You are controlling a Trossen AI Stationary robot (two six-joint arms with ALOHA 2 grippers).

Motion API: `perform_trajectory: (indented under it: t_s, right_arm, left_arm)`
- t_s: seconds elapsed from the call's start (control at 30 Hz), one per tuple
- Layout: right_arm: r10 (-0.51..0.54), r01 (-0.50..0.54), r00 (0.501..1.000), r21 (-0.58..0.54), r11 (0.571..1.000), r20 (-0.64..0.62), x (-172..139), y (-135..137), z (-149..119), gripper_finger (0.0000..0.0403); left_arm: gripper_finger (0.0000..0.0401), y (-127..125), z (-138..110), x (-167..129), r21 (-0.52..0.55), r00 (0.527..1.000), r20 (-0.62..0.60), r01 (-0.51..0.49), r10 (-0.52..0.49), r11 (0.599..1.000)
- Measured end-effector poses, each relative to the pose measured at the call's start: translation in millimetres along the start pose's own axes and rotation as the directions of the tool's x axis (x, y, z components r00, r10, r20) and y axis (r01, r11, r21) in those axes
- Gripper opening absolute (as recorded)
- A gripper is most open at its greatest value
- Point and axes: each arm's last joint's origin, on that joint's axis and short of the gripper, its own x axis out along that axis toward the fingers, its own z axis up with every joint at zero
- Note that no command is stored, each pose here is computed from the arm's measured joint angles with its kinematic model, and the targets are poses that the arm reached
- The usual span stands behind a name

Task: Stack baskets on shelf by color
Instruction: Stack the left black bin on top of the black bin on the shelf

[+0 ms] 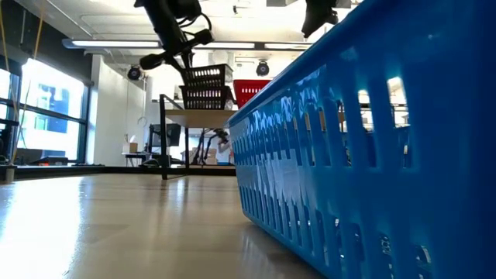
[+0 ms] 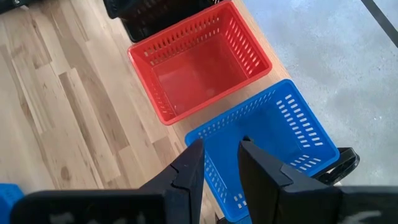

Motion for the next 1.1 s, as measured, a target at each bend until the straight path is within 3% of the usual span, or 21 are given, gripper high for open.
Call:
perform_trajectory:
  t_s: [0.6, 1.1]
  right_arm:
    - [0.001, -0.001, 1.0, 0.0, 1.0, -0.018, 0, 0, -2, 0.0085]
    - [0.001, -0.001, 1.0, 0.0, 1.0, -0.02, 0, 0, -2, 0.0085]
  left_arm:
    - [0.0004, -5, -6, 11, -0.005, 0.999, -0.03, -0.039, 0.038, 0.999]
    - [0.0055, -5, -6, 15, 0.042, 0.998, -0.037, -0.043, 0.044, 0.998]
